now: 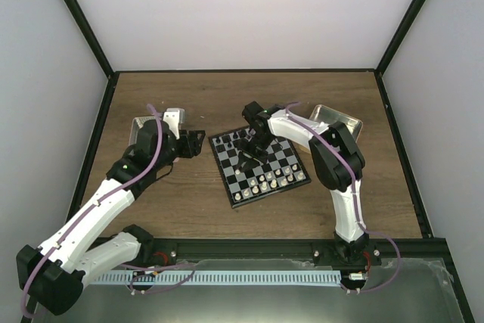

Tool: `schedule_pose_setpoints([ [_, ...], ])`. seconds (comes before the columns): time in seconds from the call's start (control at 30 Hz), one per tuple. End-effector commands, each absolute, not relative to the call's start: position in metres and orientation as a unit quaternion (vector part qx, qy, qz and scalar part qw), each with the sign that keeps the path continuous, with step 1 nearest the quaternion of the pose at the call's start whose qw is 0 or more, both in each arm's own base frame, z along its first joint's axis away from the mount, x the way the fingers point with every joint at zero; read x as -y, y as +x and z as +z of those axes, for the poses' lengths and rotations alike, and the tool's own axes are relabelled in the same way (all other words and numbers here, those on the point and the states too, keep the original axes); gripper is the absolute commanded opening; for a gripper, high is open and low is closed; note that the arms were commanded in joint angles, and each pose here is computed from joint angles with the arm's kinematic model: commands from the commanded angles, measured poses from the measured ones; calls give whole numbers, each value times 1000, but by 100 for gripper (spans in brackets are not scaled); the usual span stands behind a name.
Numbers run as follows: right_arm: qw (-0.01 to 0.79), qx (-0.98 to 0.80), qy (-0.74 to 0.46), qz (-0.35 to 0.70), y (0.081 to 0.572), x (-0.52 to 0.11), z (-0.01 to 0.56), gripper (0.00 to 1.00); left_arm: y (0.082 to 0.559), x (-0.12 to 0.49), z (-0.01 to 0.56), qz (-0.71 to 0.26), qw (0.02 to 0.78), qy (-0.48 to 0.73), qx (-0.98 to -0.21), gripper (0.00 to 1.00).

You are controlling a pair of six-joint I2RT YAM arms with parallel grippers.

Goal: Set up the chess pieces on the board
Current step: Place the chess piece on the chessboard, then adjust the chess piece on the chessboard.

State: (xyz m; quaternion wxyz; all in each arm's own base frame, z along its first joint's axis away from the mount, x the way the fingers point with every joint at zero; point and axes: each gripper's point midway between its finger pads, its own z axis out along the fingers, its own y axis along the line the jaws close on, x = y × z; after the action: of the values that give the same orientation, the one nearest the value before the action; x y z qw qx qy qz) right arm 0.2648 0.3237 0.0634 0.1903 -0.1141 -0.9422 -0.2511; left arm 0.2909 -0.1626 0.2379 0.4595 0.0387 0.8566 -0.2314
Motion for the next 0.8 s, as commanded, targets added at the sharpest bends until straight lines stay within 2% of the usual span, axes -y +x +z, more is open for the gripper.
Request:
schedule_pose_setpoints([
  [0.0, 181, 947, -123, -236, 269, -325, 62, 18, 291, 159, 237, -225, 463, 39, -857, 68],
  [0.17, 146, 957, -115, -221, 281, -320, 66, 20, 291, 160, 235, -224, 461, 40, -858, 68],
  [0.4, 24, 972, -100, -212, 305, -300, 100, 31, 289, 171, 224, -241, 444, 67, -861, 71],
  [0.63, -128, 969, -98, -189, 328, -251, 126, 39, 280, 213, 199, -290, 382, 131, -868, 71],
  [0.77, -190, 958, -138, -162, 338, -204, 129, 40, 273, 249, 169, -271, 325, 173, -889, 71],
])
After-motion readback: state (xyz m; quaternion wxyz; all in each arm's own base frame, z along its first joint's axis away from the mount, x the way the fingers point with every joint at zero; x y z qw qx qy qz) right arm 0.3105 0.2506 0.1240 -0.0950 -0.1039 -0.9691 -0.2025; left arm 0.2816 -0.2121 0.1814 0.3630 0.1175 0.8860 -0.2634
